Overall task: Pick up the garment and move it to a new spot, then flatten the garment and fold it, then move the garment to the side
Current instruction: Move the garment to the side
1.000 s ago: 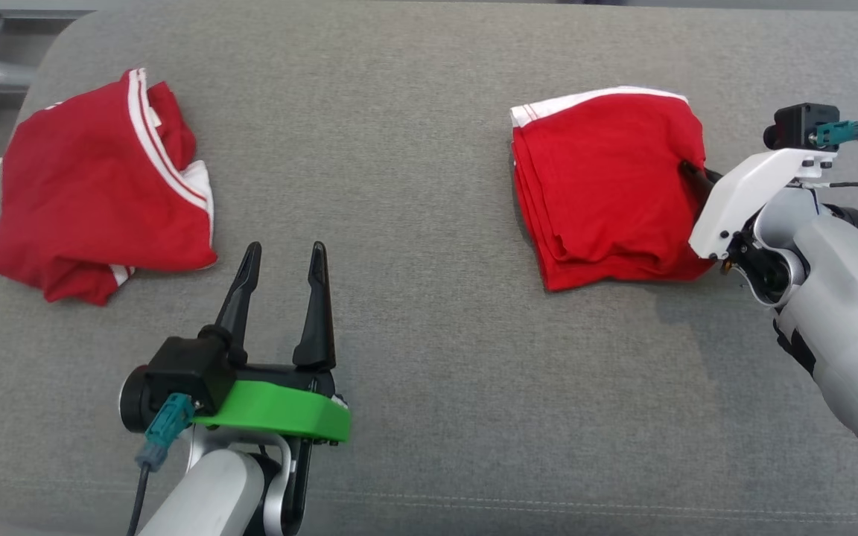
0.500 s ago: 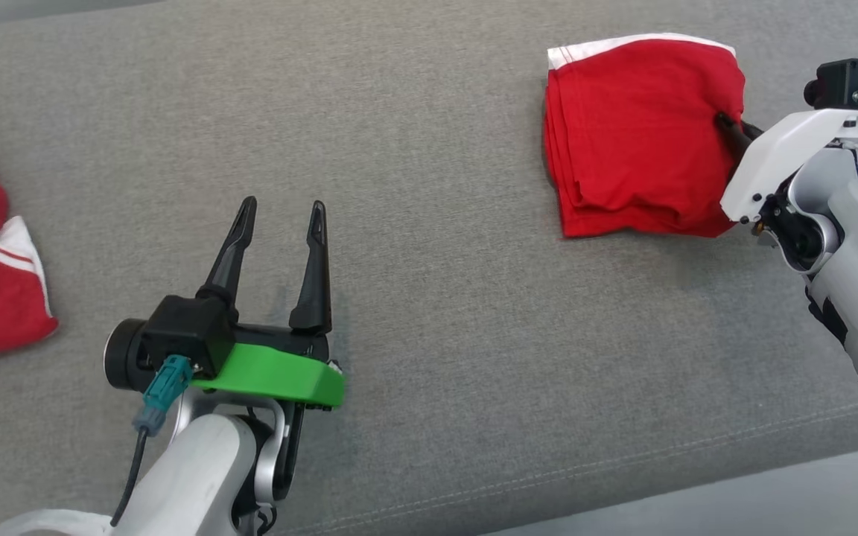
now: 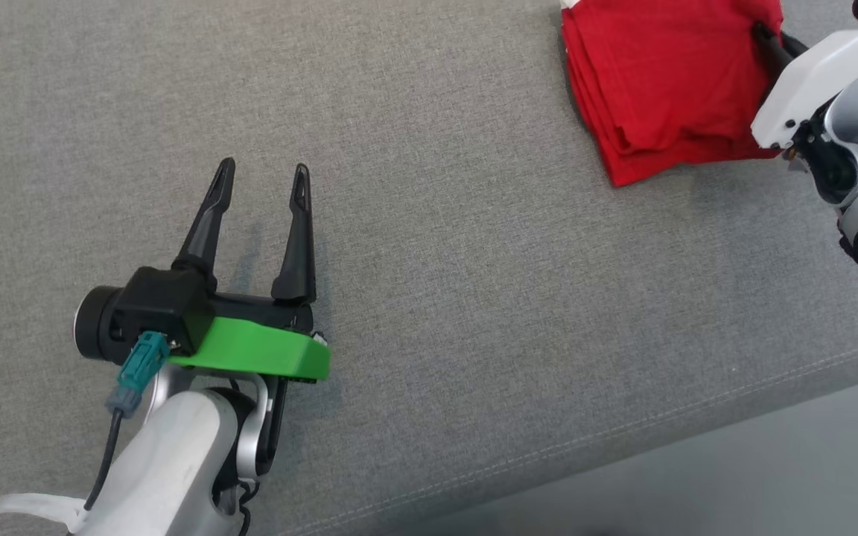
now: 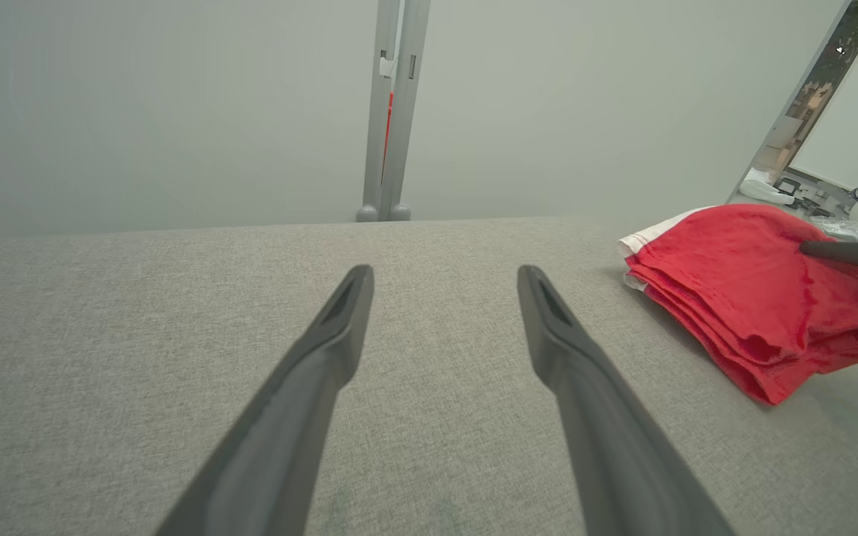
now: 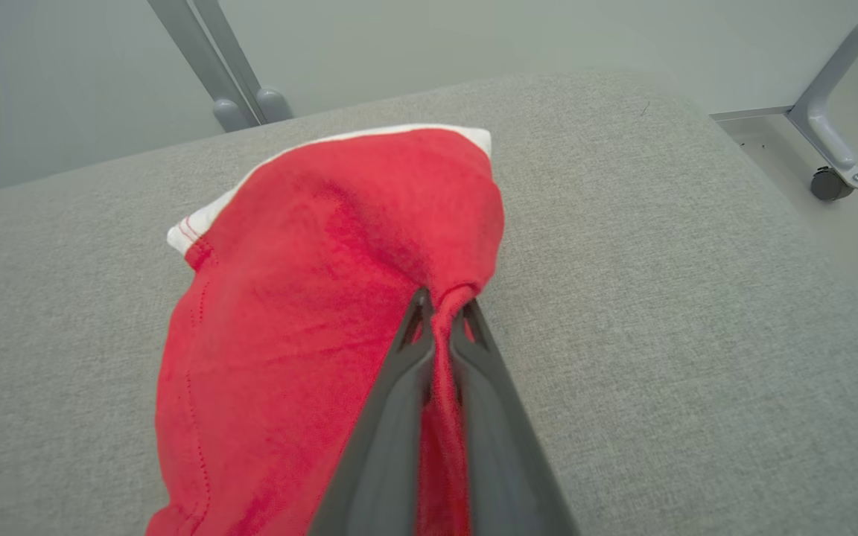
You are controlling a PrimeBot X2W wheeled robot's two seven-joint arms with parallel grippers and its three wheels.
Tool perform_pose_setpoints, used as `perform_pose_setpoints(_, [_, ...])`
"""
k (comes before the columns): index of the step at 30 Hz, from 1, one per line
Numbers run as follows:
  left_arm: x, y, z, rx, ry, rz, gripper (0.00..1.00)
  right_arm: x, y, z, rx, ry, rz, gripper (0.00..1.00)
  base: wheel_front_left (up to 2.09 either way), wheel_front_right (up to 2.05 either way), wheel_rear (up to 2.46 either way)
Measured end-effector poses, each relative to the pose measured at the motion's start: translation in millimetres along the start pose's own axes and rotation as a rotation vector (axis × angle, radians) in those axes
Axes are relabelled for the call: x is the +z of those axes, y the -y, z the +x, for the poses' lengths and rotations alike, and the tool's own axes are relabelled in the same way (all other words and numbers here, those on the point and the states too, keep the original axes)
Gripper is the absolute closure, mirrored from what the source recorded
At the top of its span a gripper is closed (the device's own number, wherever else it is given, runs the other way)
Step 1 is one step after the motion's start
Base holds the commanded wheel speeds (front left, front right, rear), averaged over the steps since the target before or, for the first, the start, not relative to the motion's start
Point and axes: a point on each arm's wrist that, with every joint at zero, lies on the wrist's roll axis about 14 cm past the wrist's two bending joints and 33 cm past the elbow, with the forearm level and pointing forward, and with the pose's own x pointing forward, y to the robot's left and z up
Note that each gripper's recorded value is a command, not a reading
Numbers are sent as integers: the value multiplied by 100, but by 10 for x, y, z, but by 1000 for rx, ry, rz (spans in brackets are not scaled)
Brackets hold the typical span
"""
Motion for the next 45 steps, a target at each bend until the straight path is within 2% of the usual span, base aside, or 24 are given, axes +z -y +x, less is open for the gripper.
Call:
perform_pose_setpoints(11, [5,-247,75,44,11,17,0,312,297,351,-66,10,-131,100,0,0,0])
perform_pose_setpoints(19, [-81,-352,83,59,-6,19,0,275,597,528,-135,-20,-222,100,0,0,0])
perform_pose_setpoints(27, [-170,-485,94,81,-31,39,0,228,668,724,-157,7,-312,100,0,0,0])
perform_pose_setpoints(29, [-202,-516,89,86,-40,46,0,232,717,747,-166,14,-360,55,0,0,0])
perform_pose_setpoints(30, [-214,-527,87,88,-43,46,0,233,746,751,-171,21,-373,1,0,0,0])
perform_pose_setpoints(35, [-220,-556,98,90,-43,50,0,168,817,767,-181,13,-413,0,0,0,0])
perform_pose_setpoints(40, [-205,-551,103,91,-40,52,0,104,1071,628,-235,-23,-426,0,0,0,0])
perform_pose_setpoints(45, [-153,-548,100,95,-27,60,0,177,923,634,-214,40,-361,0,0,0,0])
